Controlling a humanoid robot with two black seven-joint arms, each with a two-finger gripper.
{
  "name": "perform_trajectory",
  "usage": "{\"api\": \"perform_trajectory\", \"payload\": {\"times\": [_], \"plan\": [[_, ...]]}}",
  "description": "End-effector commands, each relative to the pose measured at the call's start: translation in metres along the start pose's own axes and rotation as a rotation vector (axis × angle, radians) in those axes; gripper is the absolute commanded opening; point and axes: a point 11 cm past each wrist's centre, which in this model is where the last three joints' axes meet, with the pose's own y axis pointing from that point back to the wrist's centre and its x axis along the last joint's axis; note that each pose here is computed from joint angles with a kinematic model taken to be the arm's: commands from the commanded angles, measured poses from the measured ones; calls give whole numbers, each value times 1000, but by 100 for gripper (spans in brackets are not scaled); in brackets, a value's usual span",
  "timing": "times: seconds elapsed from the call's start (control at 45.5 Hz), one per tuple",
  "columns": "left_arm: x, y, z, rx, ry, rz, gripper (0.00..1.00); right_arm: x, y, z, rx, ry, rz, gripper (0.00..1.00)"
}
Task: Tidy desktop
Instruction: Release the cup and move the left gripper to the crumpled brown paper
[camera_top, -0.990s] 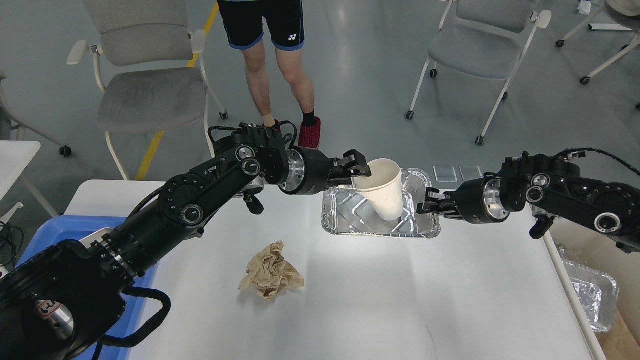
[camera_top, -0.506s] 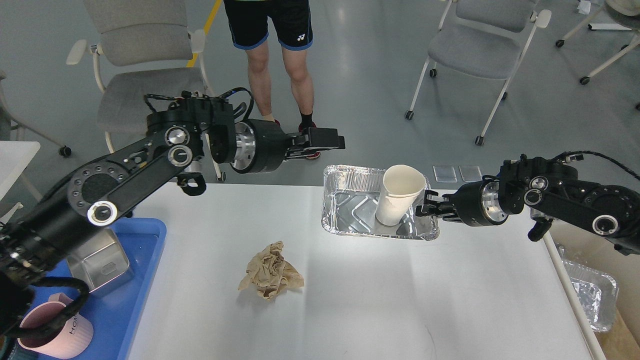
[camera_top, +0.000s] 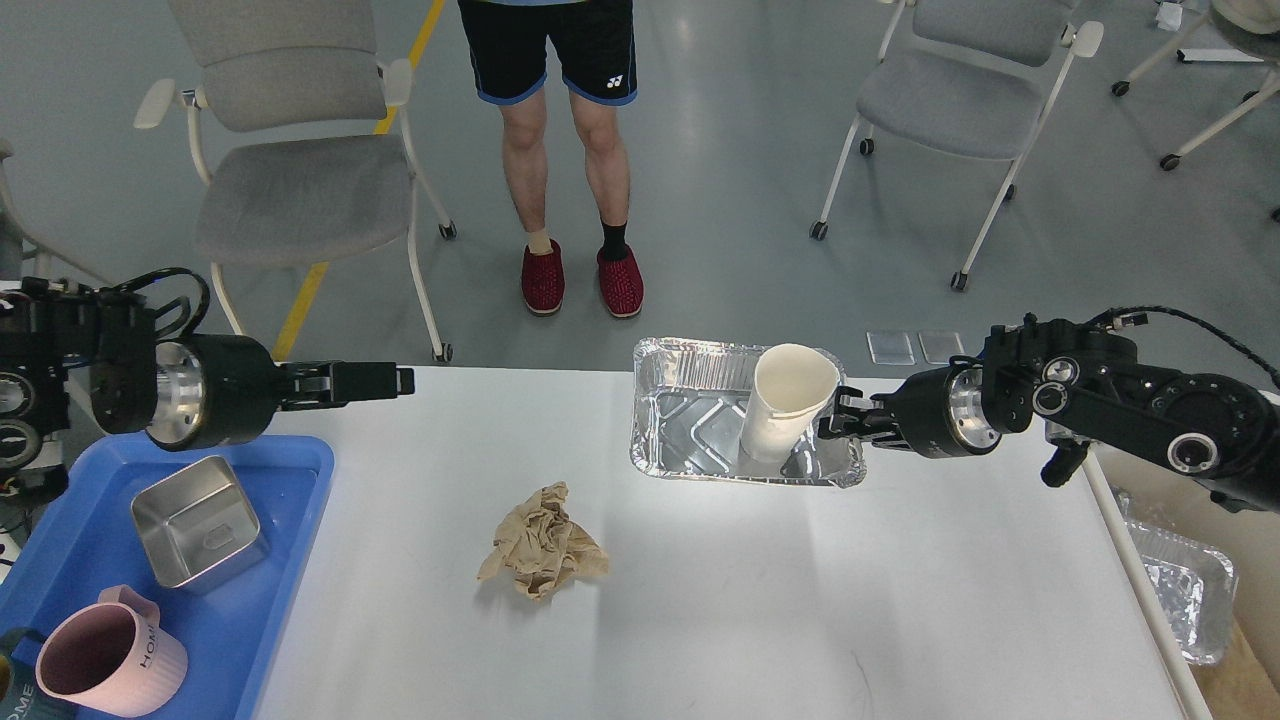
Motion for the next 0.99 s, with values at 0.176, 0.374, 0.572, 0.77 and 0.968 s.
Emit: {"api": "perform_trajectory", "payload": {"times": [0.176, 0.374, 0.572, 0.77, 0.968], "plan": [[8, 57, -44, 61, 86, 1, 97, -1, -1, 0, 0, -1, -1, 0], [2, 57, -53, 44, 116, -10, 97, -1, -1, 0, 0, -1, -1, 0], [-22, -4, -52, -13, 234, -30, 97, -3, -2, 0, 3, -3, -6, 0], [-50, -74, -16, -68, 306, -85, 97, -2, -1, -1, 7, -7, -2, 0], [-94, -136, 6, -29, 324, -170, 97, -3, 0, 4, 1, -14, -2, 0]]}}
